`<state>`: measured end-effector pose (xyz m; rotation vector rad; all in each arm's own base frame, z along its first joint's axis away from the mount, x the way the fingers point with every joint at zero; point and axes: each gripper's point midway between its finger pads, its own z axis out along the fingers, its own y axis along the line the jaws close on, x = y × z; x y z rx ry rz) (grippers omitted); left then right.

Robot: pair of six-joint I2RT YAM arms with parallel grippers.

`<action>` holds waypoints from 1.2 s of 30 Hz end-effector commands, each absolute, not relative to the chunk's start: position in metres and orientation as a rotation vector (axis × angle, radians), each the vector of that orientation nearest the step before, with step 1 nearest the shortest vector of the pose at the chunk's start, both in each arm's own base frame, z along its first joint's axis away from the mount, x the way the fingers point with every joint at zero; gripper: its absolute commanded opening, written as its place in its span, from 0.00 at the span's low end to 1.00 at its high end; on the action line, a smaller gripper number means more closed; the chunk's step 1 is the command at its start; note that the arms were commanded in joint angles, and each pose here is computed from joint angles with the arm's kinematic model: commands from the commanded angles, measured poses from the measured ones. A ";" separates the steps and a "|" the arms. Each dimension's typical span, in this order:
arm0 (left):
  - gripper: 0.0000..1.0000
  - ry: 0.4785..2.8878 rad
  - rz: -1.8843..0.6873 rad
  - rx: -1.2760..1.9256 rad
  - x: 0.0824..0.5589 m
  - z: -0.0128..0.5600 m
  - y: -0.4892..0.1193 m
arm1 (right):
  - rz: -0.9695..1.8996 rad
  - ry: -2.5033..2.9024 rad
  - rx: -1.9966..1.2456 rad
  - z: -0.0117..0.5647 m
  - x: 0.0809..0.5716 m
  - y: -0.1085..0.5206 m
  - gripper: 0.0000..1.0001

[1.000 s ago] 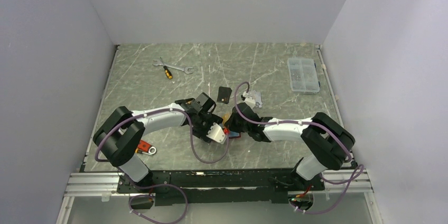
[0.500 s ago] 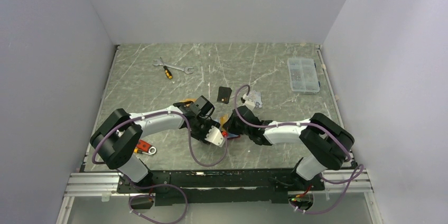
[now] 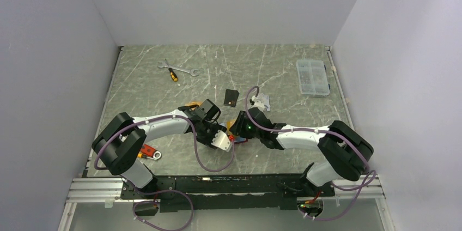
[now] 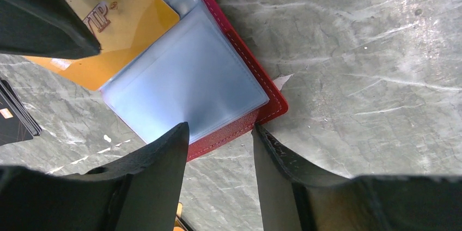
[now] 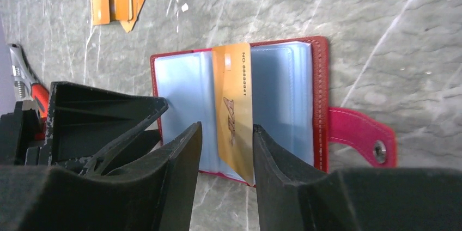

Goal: Put the credit cards into the card holder
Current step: Insert the credit card into the card holder.

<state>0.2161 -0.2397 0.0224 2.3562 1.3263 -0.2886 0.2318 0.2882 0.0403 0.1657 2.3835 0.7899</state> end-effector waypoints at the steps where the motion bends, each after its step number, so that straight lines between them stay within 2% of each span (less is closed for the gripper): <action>1: 0.52 1.342 -0.336 2.378 0.204 0.018 -0.236 | 0.792 2.354 0.130 0.054 0.240 0.285 0.41; 4: 0.51 1.346 -0.344 2.376 0.203 0.018 -0.237 | 0.799 2.348 0.138 0.056 0.242 0.284 0.32; 9: 0.51 1.342 -0.345 2.374 0.204 0.019 -0.238 | 0.810 2.344 0.148 0.056 0.245 0.285 0.00; 25: 0.46 1.358 -0.362 2.382 0.202 0.020 -0.238 | 0.882 2.338 0.225 0.037 0.224 0.270 0.00; 36: 0.43 1.353 -0.357 2.400 0.198 0.018 -0.237 | 1.054 2.278 0.291 0.035 0.215 0.277 0.00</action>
